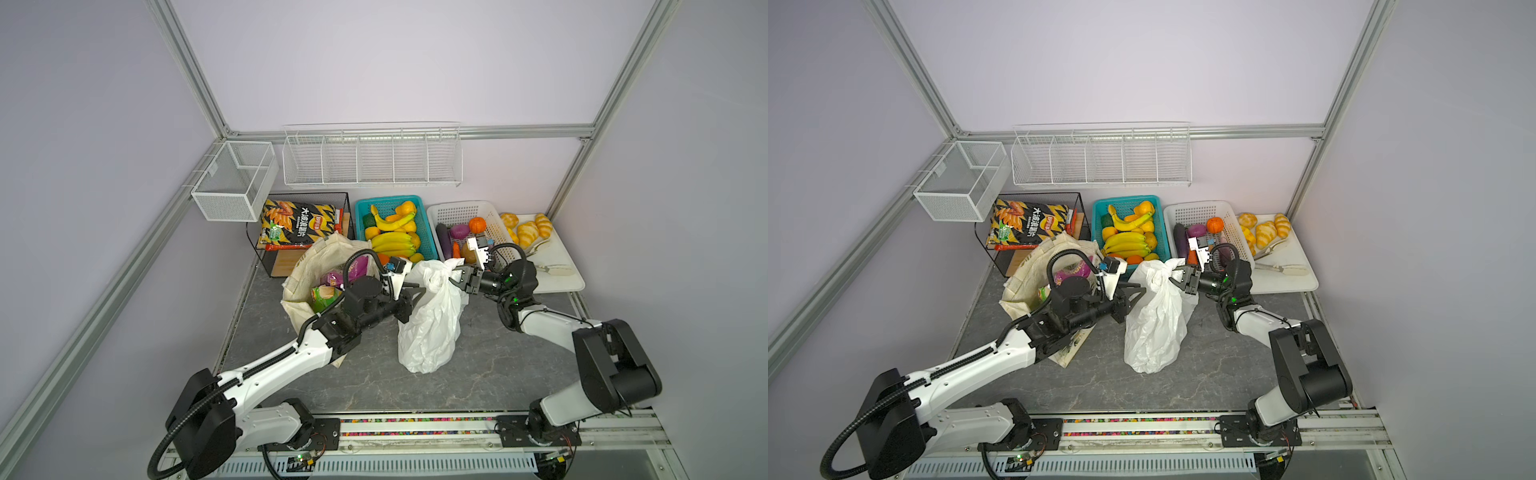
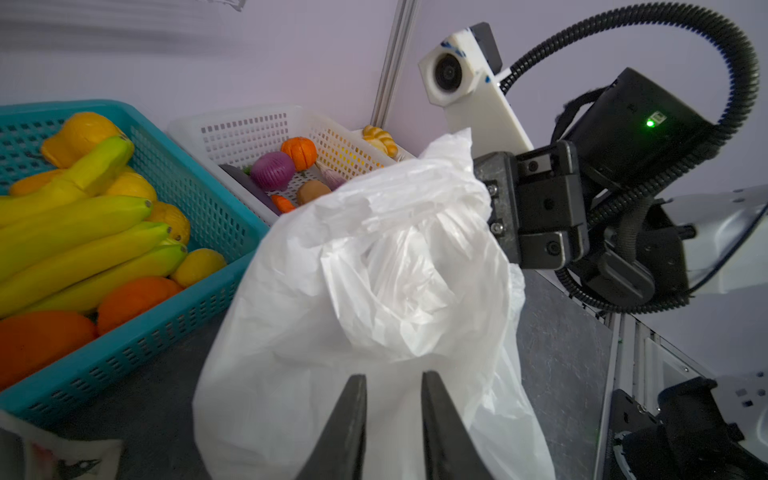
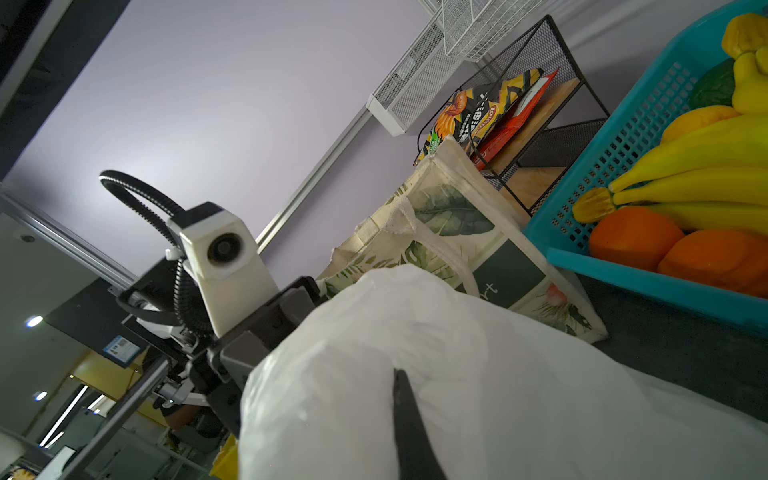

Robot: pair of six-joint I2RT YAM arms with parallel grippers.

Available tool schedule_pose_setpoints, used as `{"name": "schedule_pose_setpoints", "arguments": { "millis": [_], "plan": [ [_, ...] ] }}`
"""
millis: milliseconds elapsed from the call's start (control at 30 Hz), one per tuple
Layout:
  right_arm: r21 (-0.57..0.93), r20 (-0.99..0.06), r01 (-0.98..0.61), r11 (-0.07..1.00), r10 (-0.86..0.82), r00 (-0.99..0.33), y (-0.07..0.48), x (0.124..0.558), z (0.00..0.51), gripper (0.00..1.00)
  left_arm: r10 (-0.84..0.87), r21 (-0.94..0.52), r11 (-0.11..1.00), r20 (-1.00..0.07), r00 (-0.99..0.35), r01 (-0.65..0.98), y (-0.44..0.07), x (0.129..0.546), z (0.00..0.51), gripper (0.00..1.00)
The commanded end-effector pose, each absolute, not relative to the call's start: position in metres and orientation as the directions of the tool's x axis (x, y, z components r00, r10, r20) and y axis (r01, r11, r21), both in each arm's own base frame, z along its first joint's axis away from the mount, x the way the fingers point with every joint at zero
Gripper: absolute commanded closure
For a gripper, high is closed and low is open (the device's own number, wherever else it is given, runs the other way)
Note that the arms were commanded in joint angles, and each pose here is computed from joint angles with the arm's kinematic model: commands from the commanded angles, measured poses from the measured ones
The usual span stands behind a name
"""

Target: Place the mixed food into the grocery bags and tie them

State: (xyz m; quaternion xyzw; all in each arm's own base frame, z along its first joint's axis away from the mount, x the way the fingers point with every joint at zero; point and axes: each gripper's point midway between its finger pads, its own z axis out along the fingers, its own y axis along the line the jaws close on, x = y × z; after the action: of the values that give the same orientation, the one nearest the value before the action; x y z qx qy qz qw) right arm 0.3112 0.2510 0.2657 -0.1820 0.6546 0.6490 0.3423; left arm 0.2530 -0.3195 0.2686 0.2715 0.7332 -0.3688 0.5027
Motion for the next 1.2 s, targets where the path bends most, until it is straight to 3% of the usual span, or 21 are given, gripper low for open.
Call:
{"name": "schedule_pose_setpoints", "arguments": {
  "millis": [0,300,1167],
  "plan": [
    [0.673,-0.738,-0.728,0.128,0.175,-0.652,0.252,0.309,0.273,0.93,0.032,-0.22,0.608,-0.953,-0.301,0.763,-0.308,0.255,0.29,0.75],
    [0.666,-0.744,-0.737,0.115,0.182,-0.643,0.254,0.306,0.282,0.93,0.054,-0.231,0.461,-0.957,-0.286,0.857,-0.339,0.256,0.329,0.79],
    [0.629,-0.777,-0.761,0.159,0.167,-0.607,0.253,0.298,0.295,0.93,0.202,-0.299,0.314,-0.906,-0.371,0.901,-0.373,0.265,0.29,0.68]
  ]
}}
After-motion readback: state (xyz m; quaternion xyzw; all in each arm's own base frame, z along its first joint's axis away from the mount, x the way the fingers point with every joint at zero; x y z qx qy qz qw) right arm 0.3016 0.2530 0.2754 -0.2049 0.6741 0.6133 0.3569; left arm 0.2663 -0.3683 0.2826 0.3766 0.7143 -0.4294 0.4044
